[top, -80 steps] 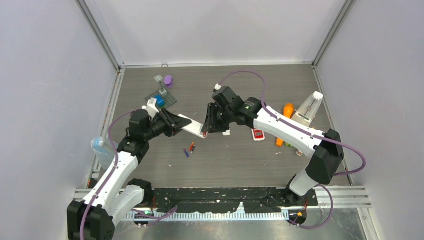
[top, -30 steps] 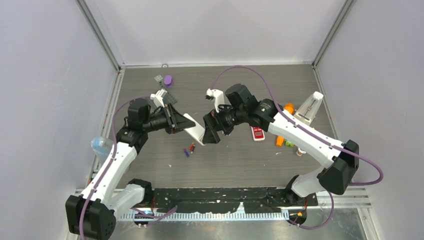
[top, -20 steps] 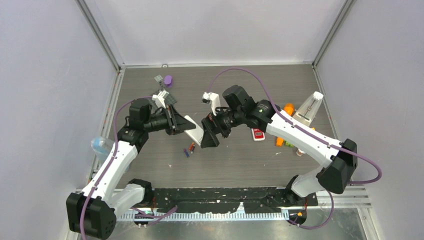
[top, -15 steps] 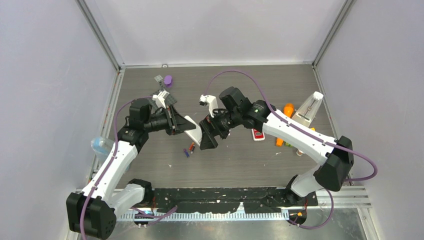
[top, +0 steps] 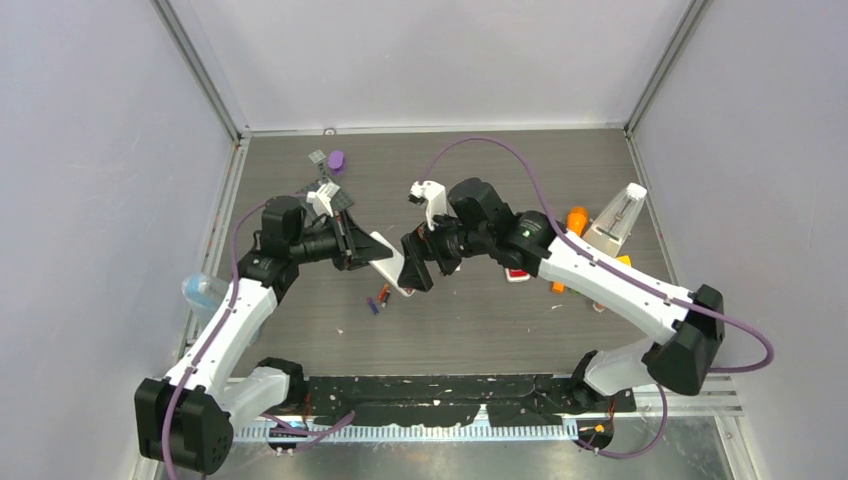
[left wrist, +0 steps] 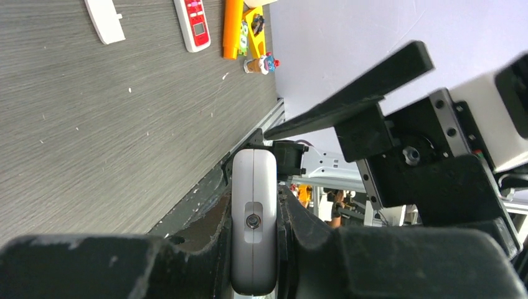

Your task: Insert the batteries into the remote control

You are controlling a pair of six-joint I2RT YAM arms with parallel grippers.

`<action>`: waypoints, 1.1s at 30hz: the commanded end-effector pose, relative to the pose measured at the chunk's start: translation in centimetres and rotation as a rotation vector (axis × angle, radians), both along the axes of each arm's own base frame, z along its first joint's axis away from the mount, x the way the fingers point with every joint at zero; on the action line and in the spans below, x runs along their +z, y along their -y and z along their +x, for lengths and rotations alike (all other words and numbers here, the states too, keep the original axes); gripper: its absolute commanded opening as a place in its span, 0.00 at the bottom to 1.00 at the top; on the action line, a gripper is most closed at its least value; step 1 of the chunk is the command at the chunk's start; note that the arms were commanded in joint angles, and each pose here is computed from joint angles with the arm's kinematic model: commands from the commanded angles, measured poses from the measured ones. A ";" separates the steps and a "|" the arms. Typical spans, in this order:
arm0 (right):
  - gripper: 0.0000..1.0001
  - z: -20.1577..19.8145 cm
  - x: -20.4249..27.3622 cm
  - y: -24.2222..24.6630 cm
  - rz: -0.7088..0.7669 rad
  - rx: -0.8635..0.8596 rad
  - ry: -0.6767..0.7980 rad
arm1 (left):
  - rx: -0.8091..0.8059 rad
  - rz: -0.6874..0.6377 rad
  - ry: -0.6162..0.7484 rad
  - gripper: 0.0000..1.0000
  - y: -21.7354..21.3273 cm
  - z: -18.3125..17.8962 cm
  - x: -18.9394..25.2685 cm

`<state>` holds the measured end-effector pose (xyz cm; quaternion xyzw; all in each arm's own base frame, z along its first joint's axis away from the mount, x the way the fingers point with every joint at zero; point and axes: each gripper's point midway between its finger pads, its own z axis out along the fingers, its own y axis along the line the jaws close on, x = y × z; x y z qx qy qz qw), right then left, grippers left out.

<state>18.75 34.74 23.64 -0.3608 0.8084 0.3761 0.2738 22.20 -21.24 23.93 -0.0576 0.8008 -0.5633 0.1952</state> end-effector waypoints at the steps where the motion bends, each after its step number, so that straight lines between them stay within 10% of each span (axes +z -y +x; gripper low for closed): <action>1: 0.99 0.5 4.9 -0.2 0.129 -0.077 0.200 | 0.018 -0.046 -0.006 0.00 0.3 0.3 0.9; 14: 0.88 -2.0 5.2 -0.6 0.057 0.007 0.431 | 0.055 -0.068 -0.067 0.00 0.2 0.4 0.9; 33: 0.93 0.1 2.4 -2.0 0.091 -0.111 0.141 | -0.221 0.076 0.334 0.00 0.3 -0.3 3.2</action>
